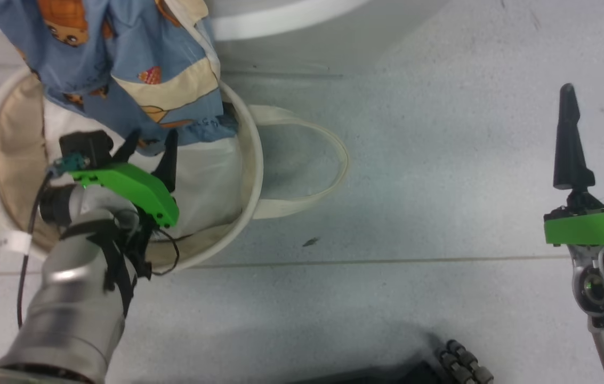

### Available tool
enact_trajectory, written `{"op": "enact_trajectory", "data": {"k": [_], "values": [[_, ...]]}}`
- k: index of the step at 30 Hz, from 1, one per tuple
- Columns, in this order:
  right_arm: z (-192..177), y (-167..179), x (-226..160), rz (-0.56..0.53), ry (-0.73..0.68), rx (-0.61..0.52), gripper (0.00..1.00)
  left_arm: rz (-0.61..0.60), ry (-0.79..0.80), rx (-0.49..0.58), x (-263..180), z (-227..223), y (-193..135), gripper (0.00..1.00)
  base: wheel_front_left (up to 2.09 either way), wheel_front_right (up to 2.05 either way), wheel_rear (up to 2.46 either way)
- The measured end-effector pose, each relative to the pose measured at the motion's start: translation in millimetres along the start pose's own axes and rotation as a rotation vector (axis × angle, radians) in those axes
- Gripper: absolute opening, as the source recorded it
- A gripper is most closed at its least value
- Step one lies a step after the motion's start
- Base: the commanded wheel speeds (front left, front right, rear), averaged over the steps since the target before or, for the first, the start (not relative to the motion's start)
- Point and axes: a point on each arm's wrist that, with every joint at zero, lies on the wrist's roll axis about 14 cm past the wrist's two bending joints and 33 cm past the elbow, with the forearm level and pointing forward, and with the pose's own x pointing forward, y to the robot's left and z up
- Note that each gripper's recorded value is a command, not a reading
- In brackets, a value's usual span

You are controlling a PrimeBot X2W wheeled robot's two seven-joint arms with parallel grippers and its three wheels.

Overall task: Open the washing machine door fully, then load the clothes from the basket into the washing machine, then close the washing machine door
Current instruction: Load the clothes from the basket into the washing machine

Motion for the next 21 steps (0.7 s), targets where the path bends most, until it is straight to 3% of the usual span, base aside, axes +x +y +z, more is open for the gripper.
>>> {"op": "enact_trajectory", "data": {"k": [12,13,14,21], "values": [[-24.8,-23.3,1.4,-0.044,0.050,-0.054,1.00,0.022,0.037,0.019,48.7,0.8,24.1,1.00,0.06,0.06,0.06],[-26.9,-24.4,2.7,-0.044,0.052,-0.063,1.00,0.025,0.027,0.018,51.5,4.7,26.1,0.59,0.19,0.19,0.19],[-30.1,-23.4,3.9,-0.040,0.056,-0.068,1.00,0.030,0.013,0.020,52.2,8.8,29.5,0.01,0.13,0.13,0.13],[-43.0,-8.6,8.7,-0.008,0.070,-0.046,1.00,0.072,-0.041,0.016,44.5,21.0,50.0,0.00,0.01,0.01,0.01]]}}
